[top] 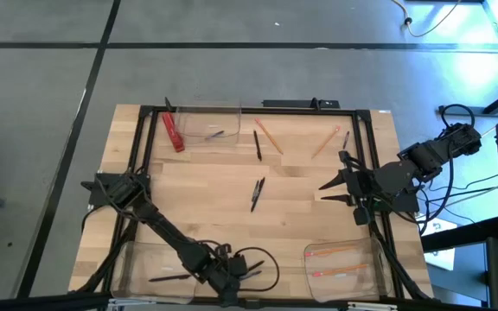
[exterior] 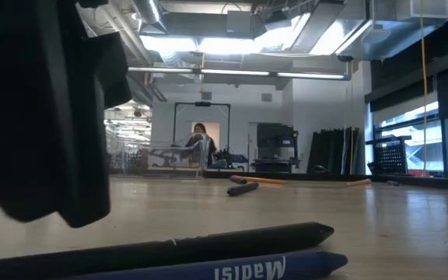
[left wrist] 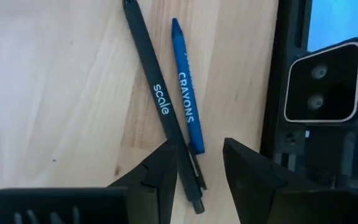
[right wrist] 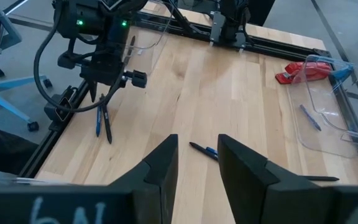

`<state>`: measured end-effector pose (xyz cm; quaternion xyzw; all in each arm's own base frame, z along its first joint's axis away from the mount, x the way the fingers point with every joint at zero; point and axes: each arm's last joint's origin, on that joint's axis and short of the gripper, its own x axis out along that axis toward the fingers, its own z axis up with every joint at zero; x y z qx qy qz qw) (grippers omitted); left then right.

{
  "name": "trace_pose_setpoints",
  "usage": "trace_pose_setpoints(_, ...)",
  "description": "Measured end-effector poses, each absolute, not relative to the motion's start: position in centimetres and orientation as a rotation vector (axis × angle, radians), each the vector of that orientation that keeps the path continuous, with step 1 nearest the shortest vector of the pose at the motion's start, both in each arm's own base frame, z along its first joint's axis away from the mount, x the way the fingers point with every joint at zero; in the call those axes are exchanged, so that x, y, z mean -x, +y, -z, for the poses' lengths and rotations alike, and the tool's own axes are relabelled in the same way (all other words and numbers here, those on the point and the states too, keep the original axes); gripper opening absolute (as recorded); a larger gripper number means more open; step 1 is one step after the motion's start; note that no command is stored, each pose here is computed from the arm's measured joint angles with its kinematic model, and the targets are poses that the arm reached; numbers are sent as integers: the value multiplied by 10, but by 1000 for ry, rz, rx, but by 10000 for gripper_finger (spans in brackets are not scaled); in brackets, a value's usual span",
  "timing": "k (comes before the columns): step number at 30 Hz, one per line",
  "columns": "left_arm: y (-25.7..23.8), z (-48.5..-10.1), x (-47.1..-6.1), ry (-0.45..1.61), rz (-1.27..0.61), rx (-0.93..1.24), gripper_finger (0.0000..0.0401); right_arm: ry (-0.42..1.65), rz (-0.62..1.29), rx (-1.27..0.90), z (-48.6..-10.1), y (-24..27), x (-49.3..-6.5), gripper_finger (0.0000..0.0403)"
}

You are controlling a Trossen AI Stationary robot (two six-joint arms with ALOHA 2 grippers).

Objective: Sort crayons/erasers/pens/pencils in bins
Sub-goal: Put the black pen into the bottom left transparent bin

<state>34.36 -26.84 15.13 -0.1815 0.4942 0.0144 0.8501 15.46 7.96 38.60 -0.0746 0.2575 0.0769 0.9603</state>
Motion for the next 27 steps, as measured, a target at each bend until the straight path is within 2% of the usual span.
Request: trace_pose_setpoints(27,-270,-137,-339,1080,-65,326,121,551,-152,159,-384,79,-153,115)
